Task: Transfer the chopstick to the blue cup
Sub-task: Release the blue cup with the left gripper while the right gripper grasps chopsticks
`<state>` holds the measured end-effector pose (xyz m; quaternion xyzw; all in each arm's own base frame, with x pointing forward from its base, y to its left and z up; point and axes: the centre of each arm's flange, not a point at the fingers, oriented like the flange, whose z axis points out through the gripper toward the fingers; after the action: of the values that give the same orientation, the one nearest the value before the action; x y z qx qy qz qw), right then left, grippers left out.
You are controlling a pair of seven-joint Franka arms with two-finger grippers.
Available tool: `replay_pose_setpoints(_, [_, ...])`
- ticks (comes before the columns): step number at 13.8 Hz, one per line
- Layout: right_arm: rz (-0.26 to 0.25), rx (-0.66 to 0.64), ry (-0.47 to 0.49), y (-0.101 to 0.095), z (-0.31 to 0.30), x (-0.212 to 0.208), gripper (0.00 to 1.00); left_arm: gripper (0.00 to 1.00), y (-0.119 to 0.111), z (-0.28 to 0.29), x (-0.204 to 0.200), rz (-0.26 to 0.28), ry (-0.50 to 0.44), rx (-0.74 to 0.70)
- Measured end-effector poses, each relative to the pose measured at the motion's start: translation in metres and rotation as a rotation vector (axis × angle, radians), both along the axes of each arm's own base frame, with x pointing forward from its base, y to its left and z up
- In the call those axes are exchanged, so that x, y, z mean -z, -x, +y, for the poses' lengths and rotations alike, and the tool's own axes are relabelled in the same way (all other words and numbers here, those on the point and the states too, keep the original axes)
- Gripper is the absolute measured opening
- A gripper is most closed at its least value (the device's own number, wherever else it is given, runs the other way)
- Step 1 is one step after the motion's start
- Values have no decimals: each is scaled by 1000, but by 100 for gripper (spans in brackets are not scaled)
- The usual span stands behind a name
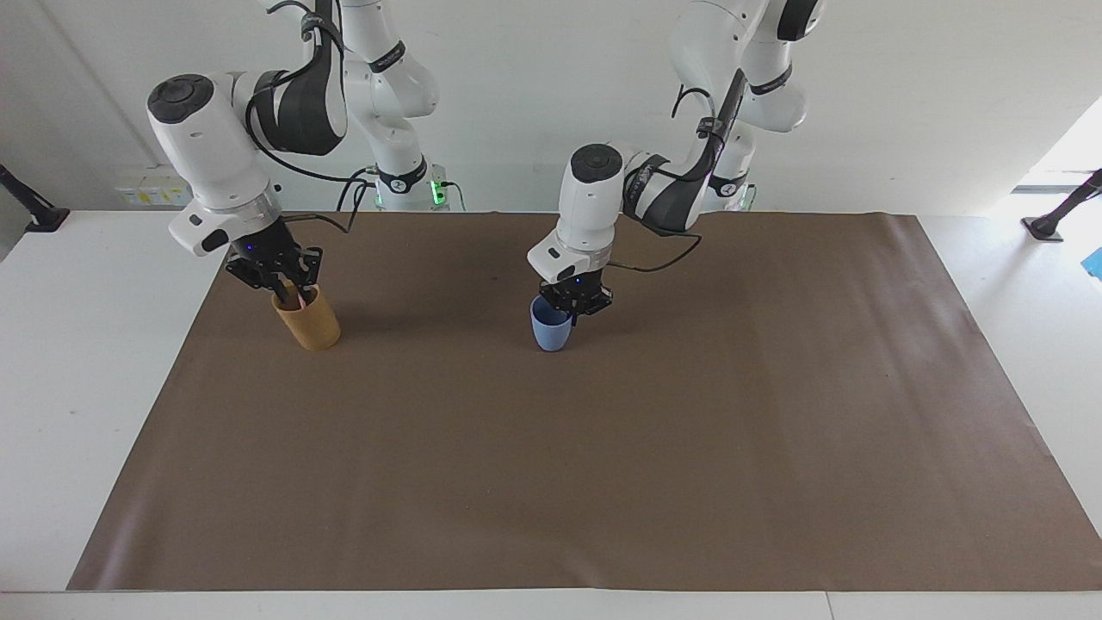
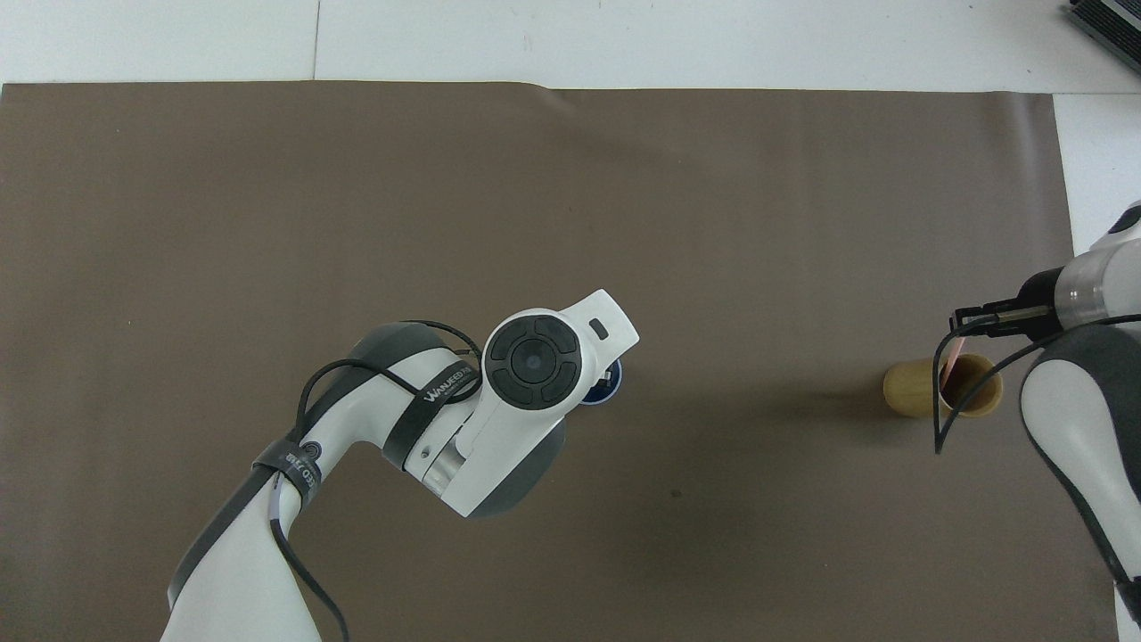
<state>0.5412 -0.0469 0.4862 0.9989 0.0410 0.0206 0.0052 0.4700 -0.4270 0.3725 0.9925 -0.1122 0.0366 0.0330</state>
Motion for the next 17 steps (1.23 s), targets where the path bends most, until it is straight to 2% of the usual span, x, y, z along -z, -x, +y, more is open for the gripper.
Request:
replay_pose_setpoints(1, [-3, 0, 2, 0, -1, -2, 10, 5, 0, 0, 0, 0, -1, -1])
replay_pose_setpoints(2, [2, 3, 2, 2, -2, -2, 10, 5, 0, 1, 0, 1, -1, -6])
replay_pose_setpoints(3, [9, 4, 1, 3, -2, -2, 10, 12, -1, 1, 1, 3, -1, -17])
replay_pose_setpoints(4, [10, 4, 1, 3, -2, -2, 10, 22, -2, 3, 1, 3, -1, -34])
replay_pose_setpoints(6, [10, 6, 1, 4, -3, -2, 10, 48, -16, 16, -3, -6, 1, -71])
replay_pose_setpoints(8, [8, 17, 1, 4, -10, -6, 10, 71, -33, 33, -17, -17, 9, -109])
replay_pose_setpoints(10, [13, 30, -1, 6, -16, -23, 10, 95, -40, 40, -38, -10, 0, -126])
replay_pose_setpoints(11, [15, 37, -1, 8, -20, -35, 10, 100, -44, 44, -51, -10, -2, -135])
replay_pose_setpoints(13, [-7, 45, 0, 9, -24, -64, 10, 100, -53, 61, -79, -16, 0, -167])
replay_pose_setpoints(15, [-50, 45, 7, 6, -23, -93, 10, 100, -64, 99, -112, -26, 0, -220])
replay_pose_setpoints(17, [-64, 87, 31, 5, -20, -104, 10, 100, -72, 142, -138, -22, -15, -247])
